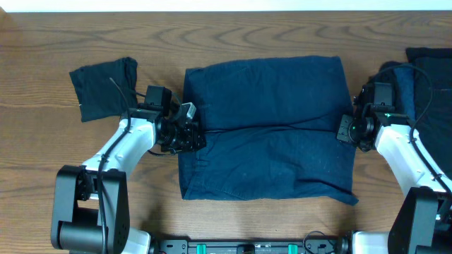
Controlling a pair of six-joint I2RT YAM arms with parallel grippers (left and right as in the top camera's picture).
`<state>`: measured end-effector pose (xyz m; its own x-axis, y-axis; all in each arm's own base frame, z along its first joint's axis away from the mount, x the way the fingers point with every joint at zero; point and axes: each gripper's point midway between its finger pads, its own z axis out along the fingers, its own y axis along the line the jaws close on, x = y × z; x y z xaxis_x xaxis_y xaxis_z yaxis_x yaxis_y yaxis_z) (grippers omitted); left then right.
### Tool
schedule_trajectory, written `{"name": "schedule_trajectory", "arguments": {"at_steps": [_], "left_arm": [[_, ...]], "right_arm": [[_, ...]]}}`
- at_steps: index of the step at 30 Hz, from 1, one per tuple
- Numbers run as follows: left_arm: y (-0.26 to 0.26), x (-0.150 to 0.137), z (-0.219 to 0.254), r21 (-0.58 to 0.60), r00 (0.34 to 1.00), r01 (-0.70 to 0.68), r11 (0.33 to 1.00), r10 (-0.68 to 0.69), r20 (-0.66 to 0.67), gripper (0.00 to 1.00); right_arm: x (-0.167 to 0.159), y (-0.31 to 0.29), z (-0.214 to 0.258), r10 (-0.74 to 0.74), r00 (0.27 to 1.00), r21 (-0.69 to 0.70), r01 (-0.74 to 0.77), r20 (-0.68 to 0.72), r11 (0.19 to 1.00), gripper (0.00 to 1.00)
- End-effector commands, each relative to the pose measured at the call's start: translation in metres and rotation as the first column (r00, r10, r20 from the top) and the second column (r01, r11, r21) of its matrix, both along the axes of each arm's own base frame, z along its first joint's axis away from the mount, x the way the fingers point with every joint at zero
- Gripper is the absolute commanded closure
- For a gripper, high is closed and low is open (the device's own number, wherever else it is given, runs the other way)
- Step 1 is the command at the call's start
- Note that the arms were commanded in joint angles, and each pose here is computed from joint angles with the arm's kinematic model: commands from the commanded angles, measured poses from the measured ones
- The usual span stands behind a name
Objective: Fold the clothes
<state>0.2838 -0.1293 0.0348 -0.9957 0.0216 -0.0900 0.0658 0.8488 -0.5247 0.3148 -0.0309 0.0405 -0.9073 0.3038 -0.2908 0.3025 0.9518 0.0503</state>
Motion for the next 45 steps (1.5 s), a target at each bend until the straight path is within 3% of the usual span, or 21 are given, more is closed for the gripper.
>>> {"name": "schedule_trajectory", "arguments": {"at_steps": [1,19,24,25,29,33,39,45], "left_arm": [[0.003,-0.004,-0.006,0.014,1.000,0.003,1.000,-0.003,-0.008,0.58],[-0.009,-0.007,0.002,-0.073,1.000,0.013,0.997,-0.015,-0.019,0.57],[-0.009,-0.007,0.002,-0.073,1.000,0.013,0.997,-0.015,-0.019,0.52],[-0.009,-0.007,0.002,-0.073,1.000,0.013,0.997,-0.015,-0.019,0.53],[-0.009,-0.008,0.002,-0.071,1.000,0.013,0.997,-0.015,-0.020,0.78],[-0.009,-0.010,0.001,-0.070,0.999,0.012,0.997,-0.015,-0.031,0.94],[-0.003,-0.020,0.010,-0.043,0.997,-0.002,0.999,-0.001,-0.081,0.94],[0.030,-0.033,0.008,0.168,0.991,-0.046,0.985,0.065,-0.113,0.94]], "right_arm": [[-0.002,0.002,-0.002,0.001,1.000,-0.007,-0.001,-0.007,1.000,0.65],[-0.002,0.002,-0.002,0.001,1.000,-0.007,-0.001,-0.007,1.000,0.64],[-0.002,0.002,-0.002,0.001,1.000,-0.007,-0.001,-0.007,1.000,0.64],[-0.002,0.002,-0.002,0.001,1.000,-0.007,-0.001,-0.007,1.000,0.63],[-0.002,0.002,-0.002,0.001,1.000,-0.007,-0.001,-0.007,1.000,0.63],[-0.002,0.002,-0.002,0.001,1.000,-0.008,-0.001,-0.007,1.000,0.63],[-0.001,0.002,-0.002,0.011,1.000,-0.010,-0.011,-0.006,1.000,0.64],[-0.001,0.002,-0.002,0.012,1.000,-0.007,-0.012,-0.003,1.000,0.64]]}}
